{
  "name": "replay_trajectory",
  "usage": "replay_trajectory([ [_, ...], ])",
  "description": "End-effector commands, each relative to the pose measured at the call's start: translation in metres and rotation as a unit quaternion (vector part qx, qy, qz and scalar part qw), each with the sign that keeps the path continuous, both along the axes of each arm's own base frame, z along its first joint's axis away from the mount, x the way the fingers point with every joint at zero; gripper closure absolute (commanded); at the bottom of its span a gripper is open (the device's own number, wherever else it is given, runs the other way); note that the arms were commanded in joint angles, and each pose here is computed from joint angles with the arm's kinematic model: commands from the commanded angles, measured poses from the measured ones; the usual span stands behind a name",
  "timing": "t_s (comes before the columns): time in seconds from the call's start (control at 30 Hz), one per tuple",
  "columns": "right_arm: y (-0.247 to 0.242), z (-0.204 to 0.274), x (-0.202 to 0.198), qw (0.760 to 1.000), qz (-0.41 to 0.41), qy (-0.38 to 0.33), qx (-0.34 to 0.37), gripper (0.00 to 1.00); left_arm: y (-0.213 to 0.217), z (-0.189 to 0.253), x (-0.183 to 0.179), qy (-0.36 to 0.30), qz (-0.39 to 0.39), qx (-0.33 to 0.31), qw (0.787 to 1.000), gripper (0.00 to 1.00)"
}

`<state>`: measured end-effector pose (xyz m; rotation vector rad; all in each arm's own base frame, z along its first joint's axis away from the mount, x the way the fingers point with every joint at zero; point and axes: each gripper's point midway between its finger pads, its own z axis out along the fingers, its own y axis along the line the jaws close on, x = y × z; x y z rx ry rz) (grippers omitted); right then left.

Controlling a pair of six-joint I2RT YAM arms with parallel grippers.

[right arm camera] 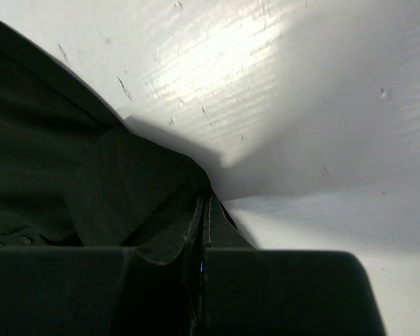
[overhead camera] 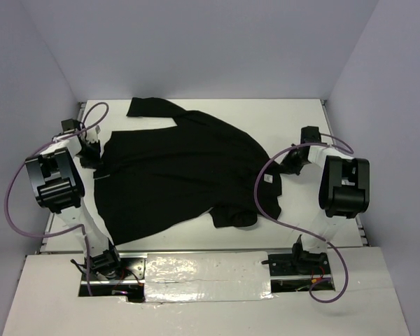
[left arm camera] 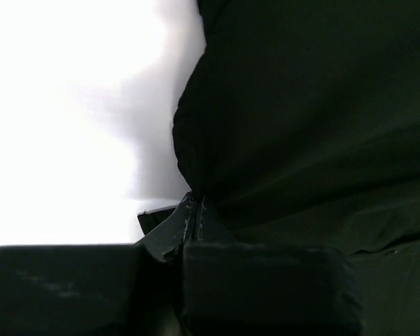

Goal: Fold and stack the long sleeve shirts
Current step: Flatten the shirt out

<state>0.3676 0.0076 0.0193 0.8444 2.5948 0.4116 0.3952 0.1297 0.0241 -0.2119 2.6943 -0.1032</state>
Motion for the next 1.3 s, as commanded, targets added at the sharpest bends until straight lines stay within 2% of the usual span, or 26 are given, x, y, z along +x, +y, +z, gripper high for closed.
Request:
replay_trajectory([
  [0.0, -0.001, 0.013, 0.004, 1.000, -0.010, -0.028, -0.006, 1.00, -0.006, 0.014, -0.015, -0.007, -0.021, 0.007, 1.000, 1.00],
  [0.03, -0.005, 0.015, 0.004, 0.999, -0.015, -0.030, -0.015, 1.00, -0.009, 0.014, -0.018, -0.005, -0.026, 0.006, 1.000, 0.95],
  [0.1, -0.009, 0.028, 0.014, 0.998, -0.003, -0.051, -0.030, 0.76, -0.013, 0.016, -0.021, -0.006, -0.042, 0.002, 0.999, 0.68],
  [0.13, -0.011, 0.035, 0.019, 0.997, 0.005, -0.061, -0.039, 0.66, -0.013, 0.019, -0.020, -0.008, -0.046, 0.001, 0.999, 0.49],
  [0.17, -0.012, 0.042, 0.023, 0.997, 0.015, -0.063, -0.047, 0.49, -0.015, 0.020, -0.017, -0.009, -0.055, -0.004, 0.998, 0.40],
  [0.2, -0.015, 0.044, 0.029, 0.995, 0.037, -0.064, -0.061, 0.45, -0.011, 0.034, -0.005, -0.026, -0.057, 0.002, 0.998, 0.27],
  [0.23, -0.018, 0.070, 0.053, 0.991, 0.047, -0.097, -0.077, 0.42, -0.010, 0.041, 0.002, -0.031, -0.061, 0.002, 0.998, 0.25],
  [0.27, -0.012, 0.072, 0.061, 0.990, 0.069, -0.093, -0.085, 0.38, -0.008, 0.046, 0.007, -0.030, -0.060, -0.002, 0.998, 0.24],
  [0.3, -0.008, 0.103, 0.088, 0.981, 0.095, -0.136, -0.099, 0.37, 0.000, 0.070, 0.028, -0.063, -0.057, 0.009, 0.996, 0.24],
  [0.4, 0.038, 0.114, 0.120, 0.968, 0.176, -0.159, -0.079, 0.35, 0.013, 0.101, 0.068, -0.117, -0.046, 0.020, 0.992, 0.19],
  [0.43, 0.059, 0.139, 0.142, 0.958, 0.197, -0.195, -0.079, 0.33, 0.017, 0.105, 0.077, -0.126, -0.041, 0.021, 0.991, 0.18],
  [0.47, 0.069, 0.121, 0.151, 0.959, 0.210, -0.177, -0.070, 0.31, 0.020, 0.106, 0.092, -0.134, -0.035, 0.018, 0.990, 0.18],
  [0.5, 0.095, 0.123, 0.158, 0.953, 0.233, -0.183, -0.063, 0.30, 0.022, 0.106, 0.098, -0.136, -0.035, 0.016, 0.990, 0.17],
  [0.53, 0.108, 0.145, 0.178, 0.946, 0.237, -0.214, -0.059, 0.29, 0.021, 0.102, 0.103, -0.133, -0.035, 0.011, 0.990, 0.17],
  [0.57, 0.124, 0.118, 0.186, 0.949, 0.251, -0.190, -0.037, 0.27, 0.024, 0.093, 0.112, -0.129, -0.032, 0.008, 0.991, 0.17],
  [0.6, 0.147, 0.145, 0.204, 0.941, 0.252, -0.225, -0.019, 0.27, 0.024, 0.087, 0.116, -0.127, -0.030, 0.005, 0.991, 0.17],
  [0.63, 0.161, 0.111, 0.211, 0.946, 0.255, -0.198, 0.002, 0.27, 0.023, 0.073, 0.120, -0.118, -0.029, -0.002, 0.993, 0.17],
  [0.7, 0.188, 0.123, 0.229, 0.940, 0.254, -0.226, 0.039, 0.26, 0.020, 0.061, 0.125, -0.116, -0.033, -0.011, 0.993, 0.16],
  [0.73, 0.196, 0.107, 0.239, 0.947, 0.226, -0.218, 0.067, 0.26, 0.019, 0.048, 0.126, -0.108, -0.034, -0.016, 0.993, 0.12],
  [0.83, 0.215, 0.086, 0.249, 0.954, 0.184, -0.211, 0.111, 0.26, 0.018, 0.029, 0.133, -0.105, -0.031, -0.016, 0.994, 0.08],
  [1.0, 0.237, 0.061, 0.244, 0.960, 0.182, -0.182, 0.111, 0.26, 0.007, 0.009, 0.137, -0.096, -0.035, -0.028, 0.994, 0.01],
  [1.1, 0.240, 0.035, 0.228, 0.968, 0.185, -0.146, 0.093, 0.27, -0.002, 0.004, 0.138, -0.099, -0.043, -0.036, 0.994, 0.01],
  [1.27, 0.229, 0.015, 0.223, 0.977, 0.162, -0.122, 0.063, 0.38, -0.004, -0.007, 0.140, -0.097, -0.043, -0.036, 0.994, 0.02],
])
